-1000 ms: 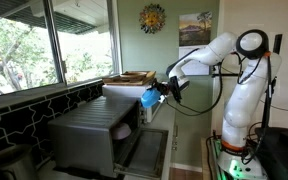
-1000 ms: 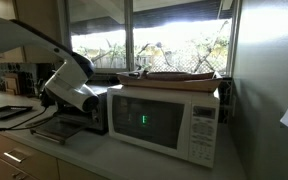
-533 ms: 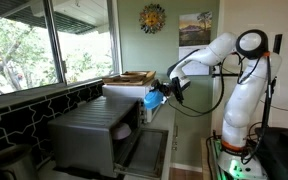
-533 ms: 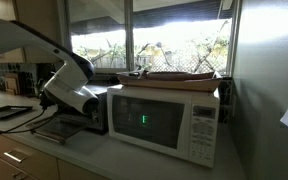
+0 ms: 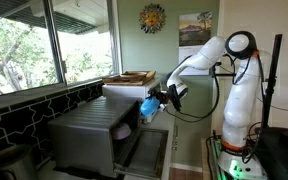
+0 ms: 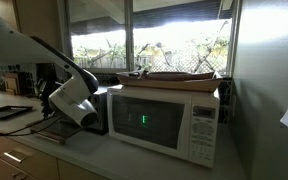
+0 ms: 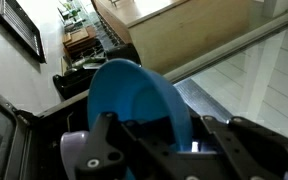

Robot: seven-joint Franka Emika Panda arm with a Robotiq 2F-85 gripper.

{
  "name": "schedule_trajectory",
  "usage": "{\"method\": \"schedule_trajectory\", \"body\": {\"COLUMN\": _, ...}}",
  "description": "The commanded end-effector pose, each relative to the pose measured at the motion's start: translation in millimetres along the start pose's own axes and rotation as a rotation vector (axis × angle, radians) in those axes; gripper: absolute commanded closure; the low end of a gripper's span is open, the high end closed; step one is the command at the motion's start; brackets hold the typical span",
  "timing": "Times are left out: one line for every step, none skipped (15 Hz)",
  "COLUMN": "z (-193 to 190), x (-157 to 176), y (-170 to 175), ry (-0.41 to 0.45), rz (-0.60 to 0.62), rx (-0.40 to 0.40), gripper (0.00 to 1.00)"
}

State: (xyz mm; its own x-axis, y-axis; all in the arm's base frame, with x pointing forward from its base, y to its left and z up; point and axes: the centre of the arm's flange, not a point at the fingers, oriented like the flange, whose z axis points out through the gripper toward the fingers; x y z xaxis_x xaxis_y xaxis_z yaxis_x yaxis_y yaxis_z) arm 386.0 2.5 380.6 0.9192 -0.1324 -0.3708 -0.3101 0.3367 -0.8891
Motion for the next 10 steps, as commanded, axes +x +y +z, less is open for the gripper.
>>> {"method": "schedule_trajectory", "body": {"z": 1, "x": 22, "y": 38, "ry": 0.014, "rz": -0.013, "rx": 0.096, "gripper": 1.0}}
{"method": "schedule_trajectory", "body": {"z": 1, "x": 25, "y": 46, "ry": 0.012, "rz": -0.025, "rx": 0.116, "gripper": 1.0}}
{"method": "schedule_trajectory", "body": {"z": 2, "x": 27, "y": 53, "ry": 0.008, "rz": -0.042, "rx": 0.136, "gripper": 1.0}}
{"method": "schedule_trajectory", "body": {"z": 2, "x": 28, "y": 60, "ry": 0.001, "rz": -0.058, "rx": 0.155, "gripper": 1.0}}
{"method": "schedule_trajectory", "body": {"z": 3, "x": 30, "y": 66, "ry": -0.012, "rz": -0.078, "rx": 0.168, "gripper": 1.0}}
{"method": "schedule_trajectory", "body": {"z": 3, "x": 30, "y": 71, "ry": -0.023, "rz": -0.101, "rx": 0.18, "gripper": 1.0}}
{"method": "schedule_trajectory", "body": {"z": 3, "x": 31, "y": 76, "ry": -0.031, "rz": -0.117, "rx": 0.192, "gripper": 1.0}}
{"method": "schedule_trajectory", "body": {"z": 3, "x": 32, "y": 80, "ry": -0.034, "rz": -0.138, "rx": 0.197, "gripper": 1.0}}
{"method": "schedule_trajectory", "body": {"z": 5, "x": 34, "y": 84, "ry": -0.036, "rz": -0.155, "rx": 0.209, "gripper": 1.0}}
{"method": "schedule_trajectory", "body": {"z": 6, "x": 35, "y": 88, "ry": -0.036, "rz": -0.172, "rx": 0.214, "gripper": 1.0}}
